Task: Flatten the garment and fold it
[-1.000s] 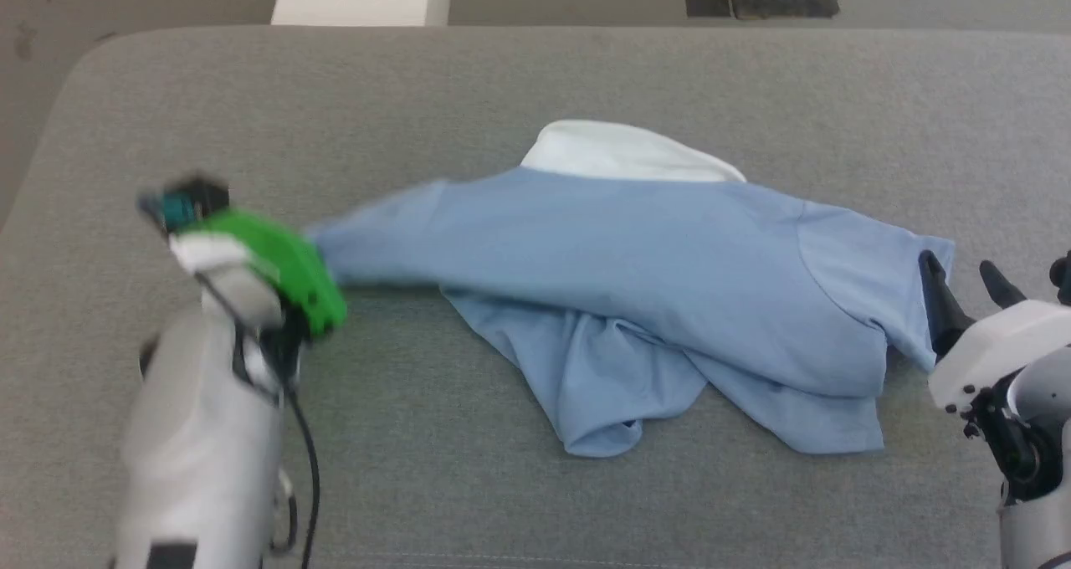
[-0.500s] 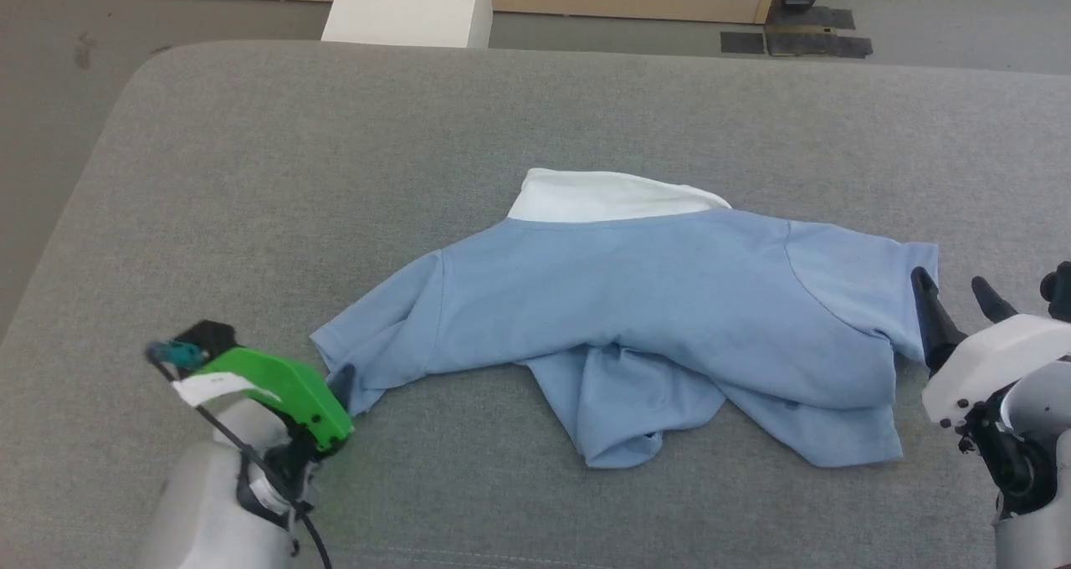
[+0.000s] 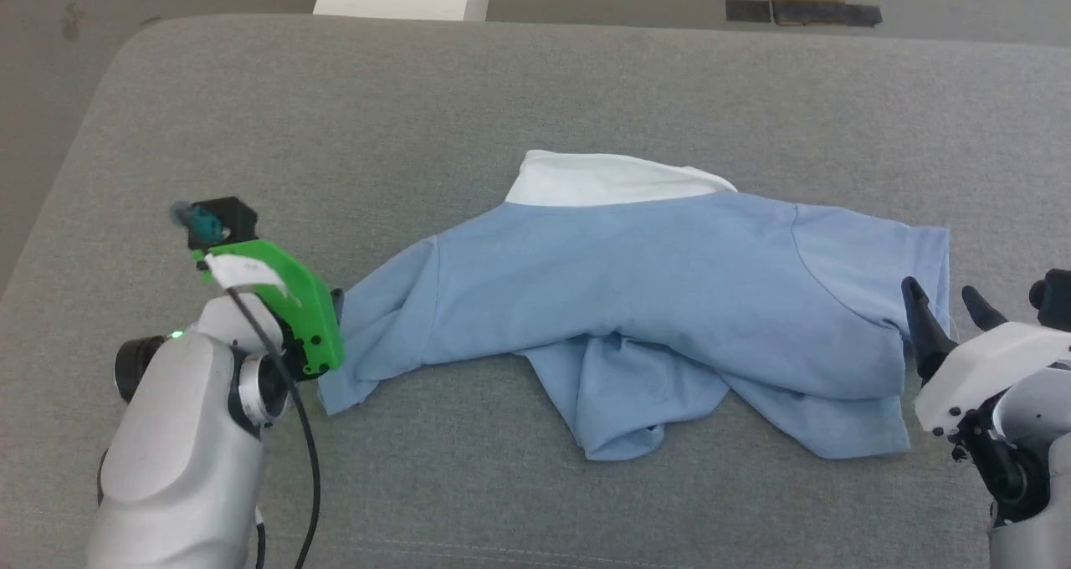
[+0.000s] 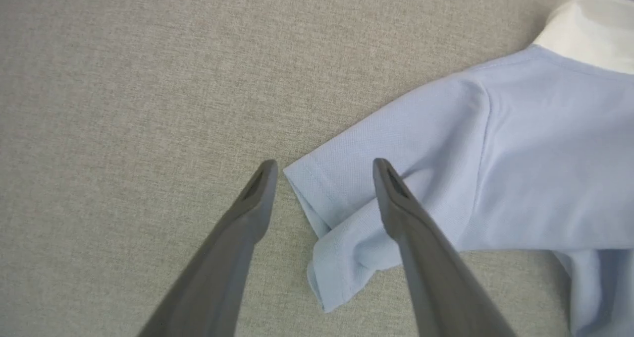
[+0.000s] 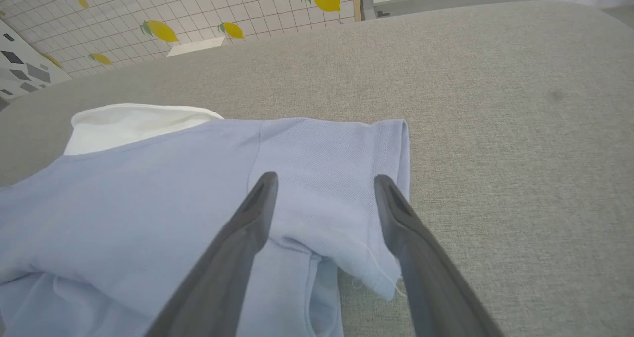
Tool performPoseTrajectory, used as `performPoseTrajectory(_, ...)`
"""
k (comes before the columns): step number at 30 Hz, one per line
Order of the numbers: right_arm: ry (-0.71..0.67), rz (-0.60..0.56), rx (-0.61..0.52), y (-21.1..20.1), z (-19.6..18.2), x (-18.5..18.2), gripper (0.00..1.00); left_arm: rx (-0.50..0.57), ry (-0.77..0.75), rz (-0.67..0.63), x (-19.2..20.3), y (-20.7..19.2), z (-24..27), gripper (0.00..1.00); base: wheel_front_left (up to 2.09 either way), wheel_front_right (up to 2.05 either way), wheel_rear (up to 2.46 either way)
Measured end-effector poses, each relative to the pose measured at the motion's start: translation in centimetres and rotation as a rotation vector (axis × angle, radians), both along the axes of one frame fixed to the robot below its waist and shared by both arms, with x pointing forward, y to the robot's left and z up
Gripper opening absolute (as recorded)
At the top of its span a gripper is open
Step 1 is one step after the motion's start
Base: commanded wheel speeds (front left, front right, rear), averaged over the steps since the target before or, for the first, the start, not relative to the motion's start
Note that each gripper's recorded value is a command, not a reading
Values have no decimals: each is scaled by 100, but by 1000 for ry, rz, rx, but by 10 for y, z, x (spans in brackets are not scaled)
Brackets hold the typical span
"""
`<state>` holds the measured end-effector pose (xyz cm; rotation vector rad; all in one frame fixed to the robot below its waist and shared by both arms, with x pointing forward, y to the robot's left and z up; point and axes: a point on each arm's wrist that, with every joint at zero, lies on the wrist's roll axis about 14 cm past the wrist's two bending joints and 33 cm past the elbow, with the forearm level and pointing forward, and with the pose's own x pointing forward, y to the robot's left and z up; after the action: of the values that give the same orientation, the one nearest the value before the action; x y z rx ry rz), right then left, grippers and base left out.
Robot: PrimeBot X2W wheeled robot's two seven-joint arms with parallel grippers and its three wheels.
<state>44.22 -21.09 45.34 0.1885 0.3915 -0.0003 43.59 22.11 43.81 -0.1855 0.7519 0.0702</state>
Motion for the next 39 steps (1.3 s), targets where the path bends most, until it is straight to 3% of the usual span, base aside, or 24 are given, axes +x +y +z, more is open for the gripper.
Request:
performPoseTrajectory(8, 29, -15, -10, -8, -11, 2, 100, 35, 249, -41, -8, -6, -49, 100, 0, 0, 0)
performPoseTrajectory(14, 48, -36, -14, -16, -19, 2, 100, 45, 335, -69, -12, -11, -70, 100, 0, 0, 0)
performPoseTrajectory(15, 52, -38, -14, -17, -21, 2, 100, 42, 339, -73, -12, -12, -72, 45, 0, 0, 0)
performPoseTrajectory(17, 58, -40, -14, -17, -23, 2, 100, 34, 336, -70, -10, -13, -74, 0, 0, 0, 0)
performPoseTrajectory(24, 60, -39, -10, -16, -25, 3, 100, -36, 236, -24, 5, -14, -63, 0, 0, 0, 0)
performPoseTrajectory(31, 58, -56, -18, -25, -20, 4, 100, -140, 27, 63, 20, -9, -32, 0, 0, 0, 0)
performPoseTrajectory(39, 215, -20, -195, -63, -14, 34, 100, -166, -135, 82, 30, -10, -4, 0, 0, 0, 0)
